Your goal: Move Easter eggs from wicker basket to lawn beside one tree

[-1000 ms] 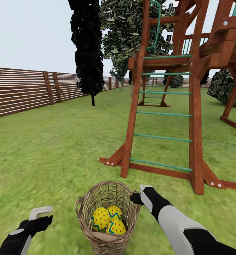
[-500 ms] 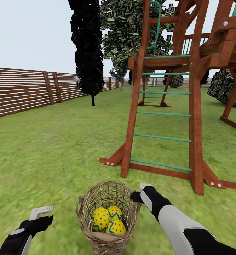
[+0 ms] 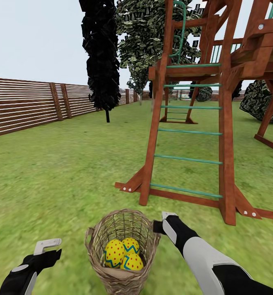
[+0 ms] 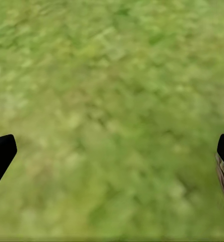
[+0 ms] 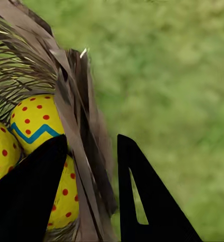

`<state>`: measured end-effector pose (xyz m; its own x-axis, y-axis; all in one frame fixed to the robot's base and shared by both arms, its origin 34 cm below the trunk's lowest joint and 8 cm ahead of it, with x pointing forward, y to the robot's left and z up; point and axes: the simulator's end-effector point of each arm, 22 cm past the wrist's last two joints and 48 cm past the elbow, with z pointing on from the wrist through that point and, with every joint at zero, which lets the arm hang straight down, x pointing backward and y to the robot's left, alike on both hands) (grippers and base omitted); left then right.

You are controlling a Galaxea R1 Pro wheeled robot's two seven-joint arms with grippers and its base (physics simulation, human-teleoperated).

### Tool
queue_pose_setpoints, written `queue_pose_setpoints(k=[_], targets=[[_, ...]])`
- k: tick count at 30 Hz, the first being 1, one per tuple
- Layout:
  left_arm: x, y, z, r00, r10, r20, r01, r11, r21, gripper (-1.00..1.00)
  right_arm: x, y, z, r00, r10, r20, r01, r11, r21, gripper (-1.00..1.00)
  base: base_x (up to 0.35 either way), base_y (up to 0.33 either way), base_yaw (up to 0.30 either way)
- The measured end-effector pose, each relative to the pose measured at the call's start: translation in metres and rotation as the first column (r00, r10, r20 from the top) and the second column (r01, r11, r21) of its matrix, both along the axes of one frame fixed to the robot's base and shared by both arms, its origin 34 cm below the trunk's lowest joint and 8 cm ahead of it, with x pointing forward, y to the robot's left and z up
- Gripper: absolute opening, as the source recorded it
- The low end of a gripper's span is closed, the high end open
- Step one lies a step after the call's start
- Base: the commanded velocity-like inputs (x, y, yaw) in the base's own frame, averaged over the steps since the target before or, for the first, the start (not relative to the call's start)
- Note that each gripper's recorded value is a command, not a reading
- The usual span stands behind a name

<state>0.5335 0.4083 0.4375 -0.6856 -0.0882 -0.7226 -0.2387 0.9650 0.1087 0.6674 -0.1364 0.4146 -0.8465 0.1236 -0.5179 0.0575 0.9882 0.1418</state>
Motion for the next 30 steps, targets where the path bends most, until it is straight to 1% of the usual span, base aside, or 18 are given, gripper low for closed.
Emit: queue_pose_setpoints(k=[3,23,30], targets=[[0.000,0.000,0.000,1.000,0.000,0.000,0.000,1.000,0.001,1.00,0.002,0.001,0.001,1.000,-0.013,0.012,0.013,1.000,0.015,-1.00,0.000,0.000,0.000],[-0.001,0.000,-0.001,1.000,0.001,-0.004,-0.001,1.000,0.001,1.00,0.003,0.001,0.002,1.000,-0.015,0.015,0.014,1.000,0.016,-1.00,0.000,0.000,0.000],[0.003,0.000,0.014,1.000,0.000,-0.005,0.000,1.000,0.002,1.00,0.007,0.001,0.017,1.000,-0.013,0.015,0.012,1.000,0.013,-1.00,0.000,0.000,0.000]])
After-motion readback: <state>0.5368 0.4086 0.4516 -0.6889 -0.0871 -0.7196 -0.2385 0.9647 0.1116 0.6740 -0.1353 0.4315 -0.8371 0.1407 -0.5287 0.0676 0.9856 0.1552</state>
